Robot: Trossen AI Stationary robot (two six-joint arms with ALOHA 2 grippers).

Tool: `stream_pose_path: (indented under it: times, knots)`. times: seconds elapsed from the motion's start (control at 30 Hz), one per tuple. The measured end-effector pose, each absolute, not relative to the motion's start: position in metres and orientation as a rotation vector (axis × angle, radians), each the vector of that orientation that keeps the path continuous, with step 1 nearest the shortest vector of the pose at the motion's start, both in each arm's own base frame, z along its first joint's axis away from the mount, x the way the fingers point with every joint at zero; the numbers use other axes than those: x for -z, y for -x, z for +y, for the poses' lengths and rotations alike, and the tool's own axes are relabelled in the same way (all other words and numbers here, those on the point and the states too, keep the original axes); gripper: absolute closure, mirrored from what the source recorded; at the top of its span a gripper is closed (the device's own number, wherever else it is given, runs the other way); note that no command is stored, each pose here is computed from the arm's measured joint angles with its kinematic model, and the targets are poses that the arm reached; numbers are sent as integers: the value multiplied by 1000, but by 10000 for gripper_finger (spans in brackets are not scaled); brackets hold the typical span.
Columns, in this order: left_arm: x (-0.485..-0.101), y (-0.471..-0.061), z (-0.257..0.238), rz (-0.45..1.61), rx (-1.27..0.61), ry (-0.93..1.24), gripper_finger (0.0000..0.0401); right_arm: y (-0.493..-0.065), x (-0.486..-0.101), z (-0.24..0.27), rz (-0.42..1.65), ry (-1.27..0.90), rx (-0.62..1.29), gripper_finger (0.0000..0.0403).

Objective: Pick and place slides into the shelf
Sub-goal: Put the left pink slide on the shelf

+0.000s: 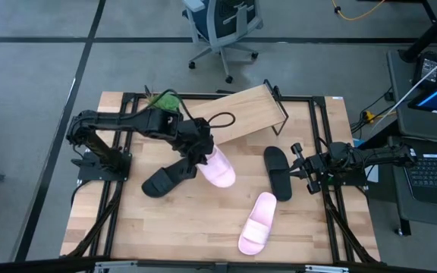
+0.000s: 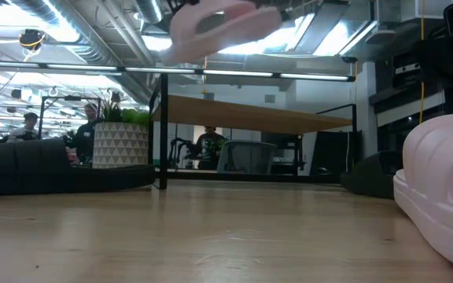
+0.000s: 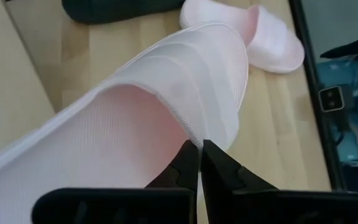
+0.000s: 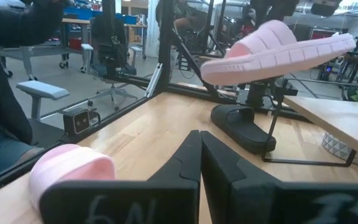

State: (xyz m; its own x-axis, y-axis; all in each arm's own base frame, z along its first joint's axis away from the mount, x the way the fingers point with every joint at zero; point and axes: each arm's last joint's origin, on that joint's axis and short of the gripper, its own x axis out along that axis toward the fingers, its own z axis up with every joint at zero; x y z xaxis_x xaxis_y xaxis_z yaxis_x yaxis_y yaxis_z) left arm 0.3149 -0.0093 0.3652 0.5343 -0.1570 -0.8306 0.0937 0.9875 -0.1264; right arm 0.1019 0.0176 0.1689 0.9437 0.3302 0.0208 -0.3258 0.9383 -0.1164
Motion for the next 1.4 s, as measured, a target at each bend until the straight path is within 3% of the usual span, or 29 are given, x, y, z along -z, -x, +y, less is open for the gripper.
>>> stream_pose_path:
  times: [0.73,1.4]
  knots:
    - [-366,-304,57,1026,93,63,401,-102,-167,18,-33,165,-335,393]
    - [-381,-284,100,987,167,20,401,-103,-169,15,-48,218,-244,393]
